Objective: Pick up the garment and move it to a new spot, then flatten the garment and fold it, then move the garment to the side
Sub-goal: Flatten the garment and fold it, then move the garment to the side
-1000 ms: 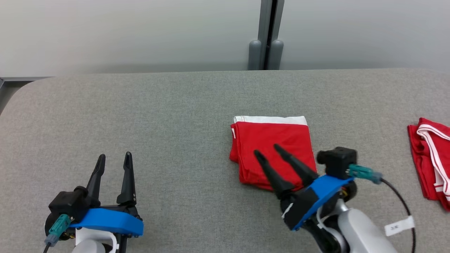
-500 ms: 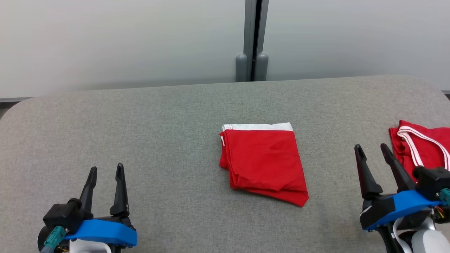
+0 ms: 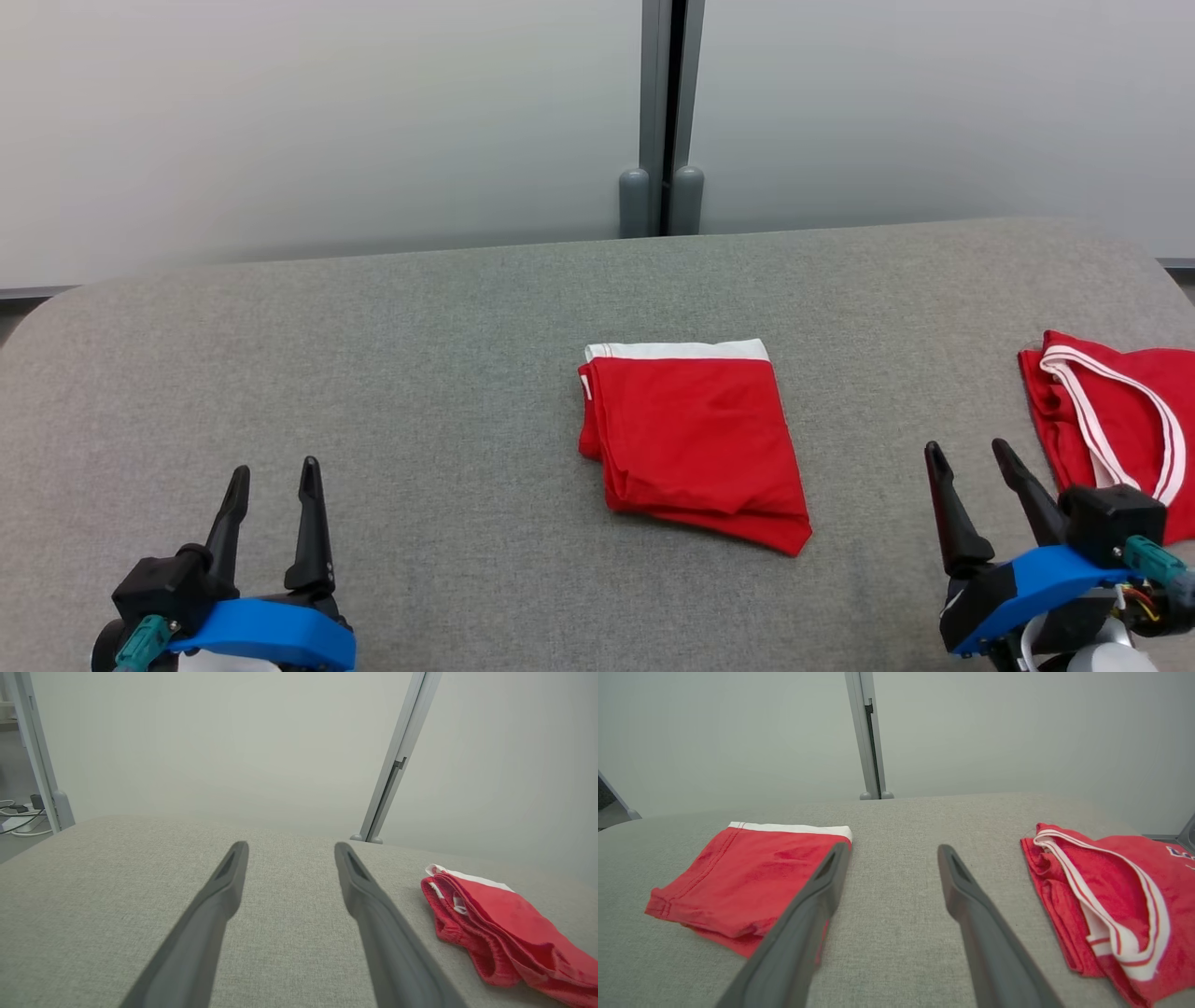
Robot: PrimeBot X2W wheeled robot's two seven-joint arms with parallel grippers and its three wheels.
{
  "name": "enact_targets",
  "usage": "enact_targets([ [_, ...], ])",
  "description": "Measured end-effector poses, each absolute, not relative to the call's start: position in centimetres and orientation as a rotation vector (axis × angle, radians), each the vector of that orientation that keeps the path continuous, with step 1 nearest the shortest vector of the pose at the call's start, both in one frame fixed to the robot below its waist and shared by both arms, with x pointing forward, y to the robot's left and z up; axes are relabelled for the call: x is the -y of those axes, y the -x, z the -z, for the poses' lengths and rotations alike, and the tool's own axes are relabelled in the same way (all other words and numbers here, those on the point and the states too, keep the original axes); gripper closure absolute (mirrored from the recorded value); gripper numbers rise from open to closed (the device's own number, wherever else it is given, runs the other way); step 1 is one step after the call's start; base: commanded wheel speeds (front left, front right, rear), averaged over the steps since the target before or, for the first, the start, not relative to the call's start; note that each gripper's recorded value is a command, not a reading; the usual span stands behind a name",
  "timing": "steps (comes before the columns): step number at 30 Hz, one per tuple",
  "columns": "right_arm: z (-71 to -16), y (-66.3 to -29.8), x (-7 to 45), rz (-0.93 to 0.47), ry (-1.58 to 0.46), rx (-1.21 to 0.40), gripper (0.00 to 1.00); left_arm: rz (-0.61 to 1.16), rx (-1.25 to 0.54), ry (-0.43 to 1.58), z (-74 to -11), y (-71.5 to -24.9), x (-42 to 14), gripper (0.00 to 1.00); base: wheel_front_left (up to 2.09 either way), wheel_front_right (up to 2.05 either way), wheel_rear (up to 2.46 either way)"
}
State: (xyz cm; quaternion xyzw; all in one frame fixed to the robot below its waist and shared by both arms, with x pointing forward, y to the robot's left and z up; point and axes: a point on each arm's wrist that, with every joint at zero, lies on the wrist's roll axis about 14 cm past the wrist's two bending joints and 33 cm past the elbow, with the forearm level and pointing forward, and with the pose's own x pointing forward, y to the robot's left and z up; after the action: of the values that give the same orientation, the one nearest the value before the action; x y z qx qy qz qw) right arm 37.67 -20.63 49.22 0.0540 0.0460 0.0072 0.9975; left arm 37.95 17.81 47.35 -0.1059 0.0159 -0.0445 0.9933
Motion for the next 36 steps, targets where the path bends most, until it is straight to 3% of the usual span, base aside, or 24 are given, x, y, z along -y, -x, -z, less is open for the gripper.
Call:
enact_targets([
  [24, -48.4, -39.4, 18.2, -0.092, -0.128, -0.155, 0.00, 0.109, -0.074, 0.187, -46.0, -38.8, -17.4, 0.00, 0.00, 0.00, 0.00],
  [36, -46.4, -45.6, 15.0, -0.172, -0.191, -0.480, 0.00, 0.119, -0.064, 0.177, -46.1, -40.6, -17.2, 0.00, 0.00, 0.00, 0.00],
])
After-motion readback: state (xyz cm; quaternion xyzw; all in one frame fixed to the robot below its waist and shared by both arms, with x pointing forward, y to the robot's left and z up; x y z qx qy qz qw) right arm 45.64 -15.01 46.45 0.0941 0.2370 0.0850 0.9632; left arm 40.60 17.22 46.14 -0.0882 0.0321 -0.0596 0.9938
